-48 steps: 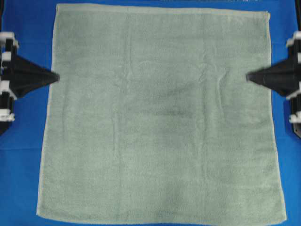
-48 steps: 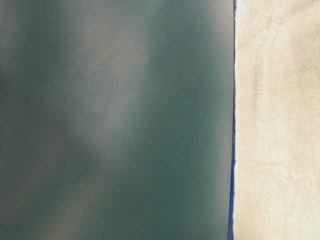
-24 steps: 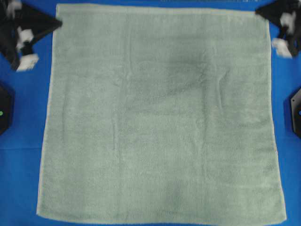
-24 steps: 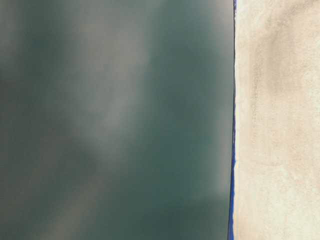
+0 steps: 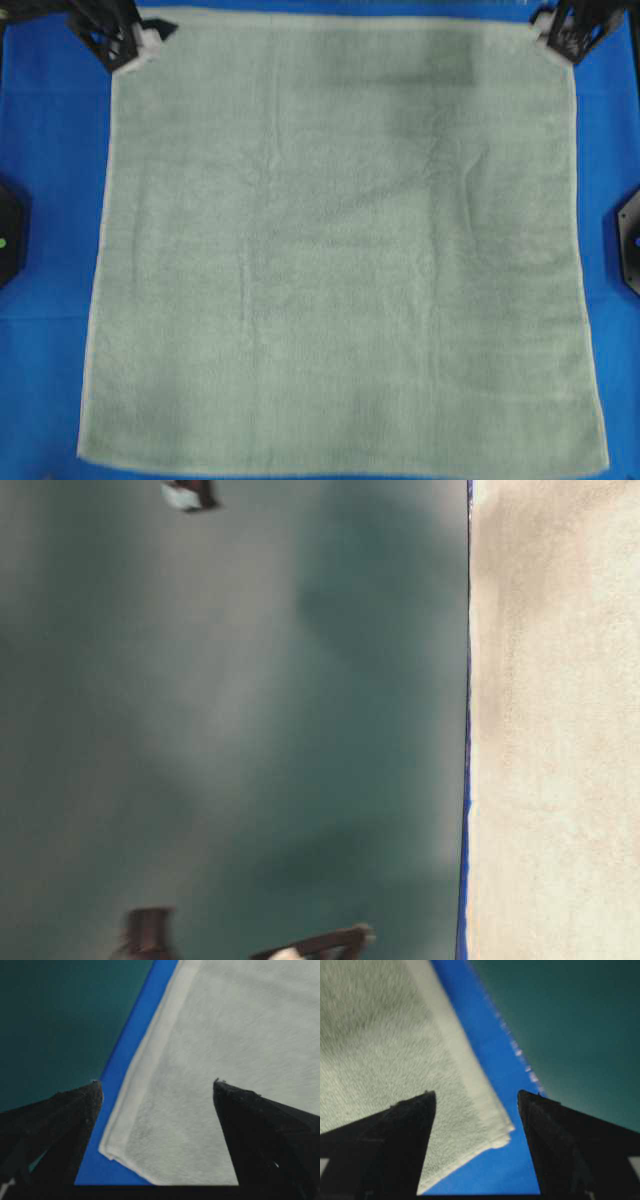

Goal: Fold a bath towel.
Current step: 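Move both grippers to the far corners of the green towel and grasp them, then pull both held corners toward the near edge, folding the towel in half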

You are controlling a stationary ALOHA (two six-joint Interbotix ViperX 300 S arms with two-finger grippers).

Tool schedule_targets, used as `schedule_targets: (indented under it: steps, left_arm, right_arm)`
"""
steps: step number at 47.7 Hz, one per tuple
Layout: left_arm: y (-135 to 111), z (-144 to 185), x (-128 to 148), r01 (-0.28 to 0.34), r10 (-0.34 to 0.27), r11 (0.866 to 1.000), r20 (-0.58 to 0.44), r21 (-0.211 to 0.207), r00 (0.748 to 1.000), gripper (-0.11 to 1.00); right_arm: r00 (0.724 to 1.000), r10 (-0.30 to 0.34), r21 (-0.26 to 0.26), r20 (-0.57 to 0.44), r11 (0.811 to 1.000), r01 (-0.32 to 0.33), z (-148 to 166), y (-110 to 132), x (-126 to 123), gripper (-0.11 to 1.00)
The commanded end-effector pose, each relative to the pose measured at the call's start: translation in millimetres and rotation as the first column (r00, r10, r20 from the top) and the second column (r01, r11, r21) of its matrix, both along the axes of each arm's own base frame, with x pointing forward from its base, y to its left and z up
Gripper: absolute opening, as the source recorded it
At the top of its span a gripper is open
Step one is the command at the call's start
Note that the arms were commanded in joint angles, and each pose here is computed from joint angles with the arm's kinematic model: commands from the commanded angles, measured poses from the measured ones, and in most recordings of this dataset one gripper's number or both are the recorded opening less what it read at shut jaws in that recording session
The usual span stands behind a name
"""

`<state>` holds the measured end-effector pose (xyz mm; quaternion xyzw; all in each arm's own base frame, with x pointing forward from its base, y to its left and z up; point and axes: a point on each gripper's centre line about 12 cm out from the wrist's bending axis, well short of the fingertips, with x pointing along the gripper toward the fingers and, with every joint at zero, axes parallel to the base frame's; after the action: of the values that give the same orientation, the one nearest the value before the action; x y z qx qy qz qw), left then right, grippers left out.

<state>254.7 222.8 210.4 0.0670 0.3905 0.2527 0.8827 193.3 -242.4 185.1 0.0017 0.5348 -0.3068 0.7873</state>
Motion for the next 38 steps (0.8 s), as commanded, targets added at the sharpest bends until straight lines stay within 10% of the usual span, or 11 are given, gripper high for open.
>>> schedule_targets:
  steps: [1, 19, 29, 38]
  left_arm:
    - [19.0, -18.2, 5.2, -0.009, 0.009, 1.0, -0.023, 0.012, 1.0, 0.88]
    - [71.4, -75.6, 8.6, -0.074, 0.075, 0.997, -0.067, 0.007, 0.995, 0.88]
    - [66.7, -107.2, 8.3, -0.066, 0.052, 0.994, -0.164, -0.081, 0.985, 0.84]
    - [49.5, -117.3, 4.3, -0.059, 0.022, 0.986, -0.229, -0.153, 0.973, 0.4]
  right_arm:
    - [1.0, -0.002, 0.031, -0.031, 1.0, 0.003, -16.2, -11.1, 4.4, 0.65]
    - [1.0, -0.024, 0.05, -0.009, 0.998, 0.025, -76.3, -47.8, 5.1, 0.65]
    - [0.998, -0.041, 0.099, -0.039, 0.994, 0.044, -99.8, -48.7, -0.8, 0.65]
    - [0.998, -0.053, 0.121, -0.044, 0.991, 0.058, -101.7, -42.6, -3.0, 0.35]
